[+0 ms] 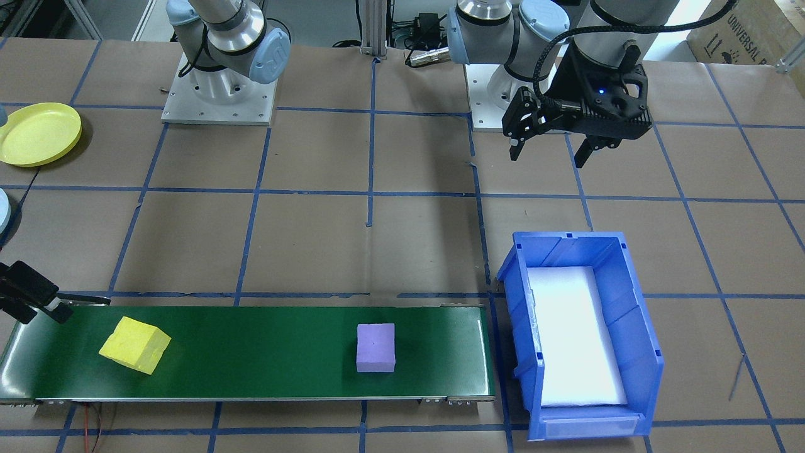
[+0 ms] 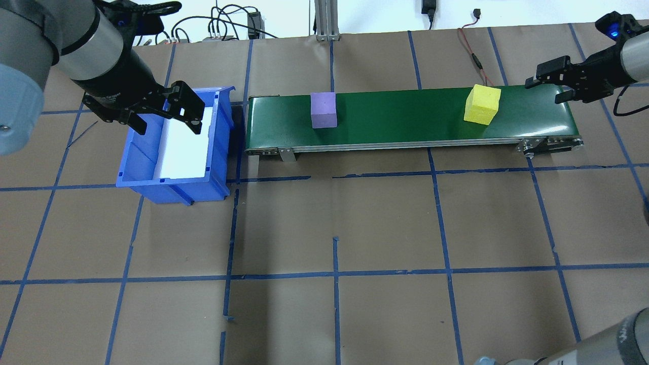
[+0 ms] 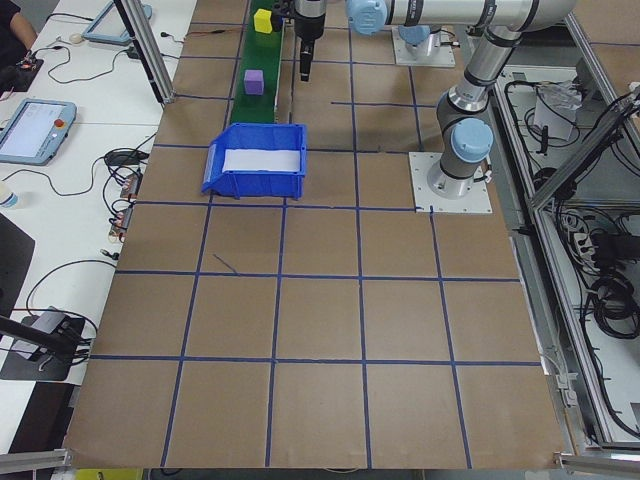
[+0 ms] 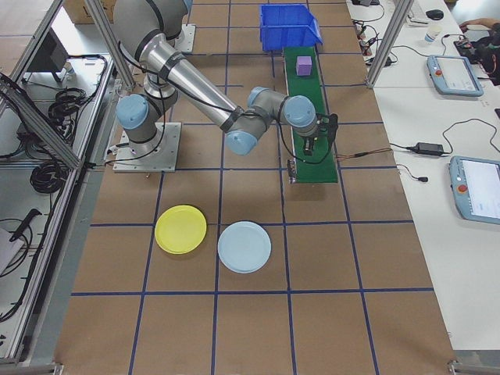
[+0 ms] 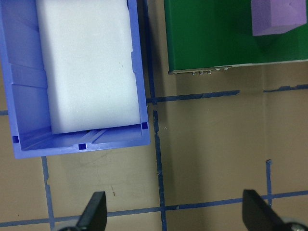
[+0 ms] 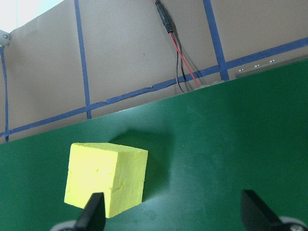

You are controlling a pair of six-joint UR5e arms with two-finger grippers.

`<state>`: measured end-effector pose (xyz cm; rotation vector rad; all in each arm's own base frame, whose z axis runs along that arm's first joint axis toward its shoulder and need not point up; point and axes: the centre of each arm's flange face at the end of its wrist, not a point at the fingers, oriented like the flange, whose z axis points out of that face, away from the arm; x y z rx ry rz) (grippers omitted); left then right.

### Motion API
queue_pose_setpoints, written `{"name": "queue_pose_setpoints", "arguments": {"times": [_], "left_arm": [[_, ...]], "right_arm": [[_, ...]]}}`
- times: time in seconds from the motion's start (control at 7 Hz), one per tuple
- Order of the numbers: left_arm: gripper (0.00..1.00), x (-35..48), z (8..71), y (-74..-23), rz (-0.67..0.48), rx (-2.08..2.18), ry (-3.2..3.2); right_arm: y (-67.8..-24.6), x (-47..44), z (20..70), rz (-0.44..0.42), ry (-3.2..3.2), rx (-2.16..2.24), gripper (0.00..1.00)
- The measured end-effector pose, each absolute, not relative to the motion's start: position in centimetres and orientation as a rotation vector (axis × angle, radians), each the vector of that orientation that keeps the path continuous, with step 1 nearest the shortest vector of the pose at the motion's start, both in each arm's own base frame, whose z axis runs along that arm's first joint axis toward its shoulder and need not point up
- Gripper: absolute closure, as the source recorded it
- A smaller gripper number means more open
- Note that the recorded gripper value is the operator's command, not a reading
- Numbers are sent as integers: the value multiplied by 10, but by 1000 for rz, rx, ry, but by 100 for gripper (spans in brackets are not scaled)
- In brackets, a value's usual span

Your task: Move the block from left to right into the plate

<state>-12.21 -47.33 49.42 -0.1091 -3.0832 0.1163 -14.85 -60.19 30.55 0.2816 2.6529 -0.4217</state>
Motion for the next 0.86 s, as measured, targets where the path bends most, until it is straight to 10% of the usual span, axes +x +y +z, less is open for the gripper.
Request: {"name": "queue_pose_setpoints", "arguments": {"times": [0.86], "left_arm": [[0, -120, 500, -469, 126, -105, -3103]], "right_arm": [[-625, -152, 289, -409, 2613, 290, 0]]}}
